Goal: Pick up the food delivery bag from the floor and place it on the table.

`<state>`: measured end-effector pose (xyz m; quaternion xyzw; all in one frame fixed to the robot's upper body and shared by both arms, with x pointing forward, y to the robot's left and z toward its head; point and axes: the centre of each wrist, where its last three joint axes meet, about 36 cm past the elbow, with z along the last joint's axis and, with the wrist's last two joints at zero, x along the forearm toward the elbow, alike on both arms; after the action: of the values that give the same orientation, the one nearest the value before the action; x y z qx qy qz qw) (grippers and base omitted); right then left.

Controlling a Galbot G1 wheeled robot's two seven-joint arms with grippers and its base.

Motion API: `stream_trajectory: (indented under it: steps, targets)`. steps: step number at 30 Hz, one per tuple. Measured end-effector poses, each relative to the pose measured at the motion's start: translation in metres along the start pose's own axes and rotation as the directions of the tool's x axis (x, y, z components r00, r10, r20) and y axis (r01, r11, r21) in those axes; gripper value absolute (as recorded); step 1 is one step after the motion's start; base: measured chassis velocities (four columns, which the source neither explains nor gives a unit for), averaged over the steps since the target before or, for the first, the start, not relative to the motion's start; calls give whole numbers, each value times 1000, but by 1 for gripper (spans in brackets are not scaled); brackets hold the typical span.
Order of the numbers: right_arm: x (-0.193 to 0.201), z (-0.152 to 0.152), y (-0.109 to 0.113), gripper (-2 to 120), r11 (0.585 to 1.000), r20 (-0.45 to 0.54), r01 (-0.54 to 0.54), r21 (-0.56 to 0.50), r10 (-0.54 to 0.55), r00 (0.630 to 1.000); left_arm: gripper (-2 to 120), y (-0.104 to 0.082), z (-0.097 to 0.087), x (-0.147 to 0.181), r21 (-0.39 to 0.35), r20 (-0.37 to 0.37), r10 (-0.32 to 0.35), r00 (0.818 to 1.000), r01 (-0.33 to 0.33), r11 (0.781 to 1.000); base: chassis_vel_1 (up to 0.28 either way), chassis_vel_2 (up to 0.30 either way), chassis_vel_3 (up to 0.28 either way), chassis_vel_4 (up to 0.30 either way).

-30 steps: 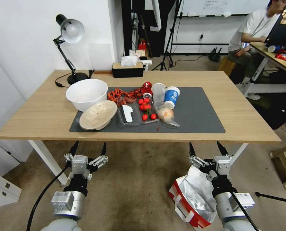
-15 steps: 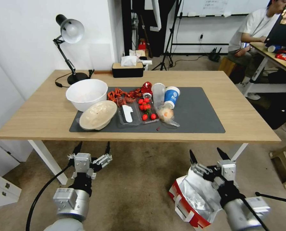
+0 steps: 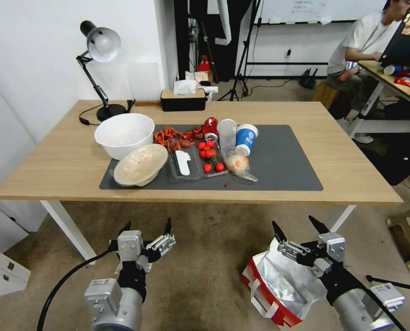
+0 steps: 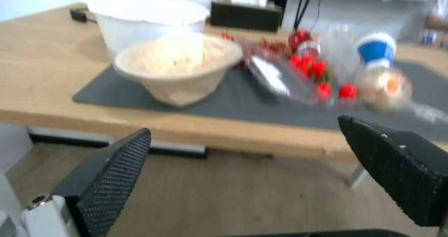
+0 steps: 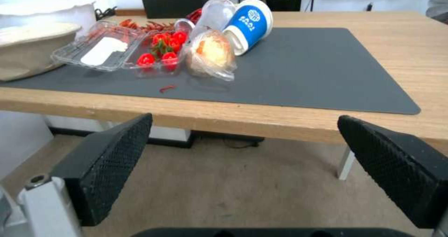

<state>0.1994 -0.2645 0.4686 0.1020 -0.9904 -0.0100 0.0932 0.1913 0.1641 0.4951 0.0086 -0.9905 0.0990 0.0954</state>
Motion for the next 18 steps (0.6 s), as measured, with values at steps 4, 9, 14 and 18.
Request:
stream_trajectory:
  steps: [4,9,14,18]
  targets:
    - [0,4,1,100,1000,4,-4,14,4,1000,100,1,7,-1,34,24,3,1000,-4,999,0,0,0,0]
    - [1,7,2,100,1000,3,-7,23,7,1000,100,1,13,-1,64,31,-1,1000,-1,998,0,0,0,0]
    - [1,8,3,100,1000,4,-7,25,7,1000,100,2,14,-1,65,32,-4,999,2,998,0,0,0,0]
    - [1,9,4,100,1000,8,-8,27,7,1000,100,2,11,0,65,21,-2,1000,1,998,0,0,0,0]
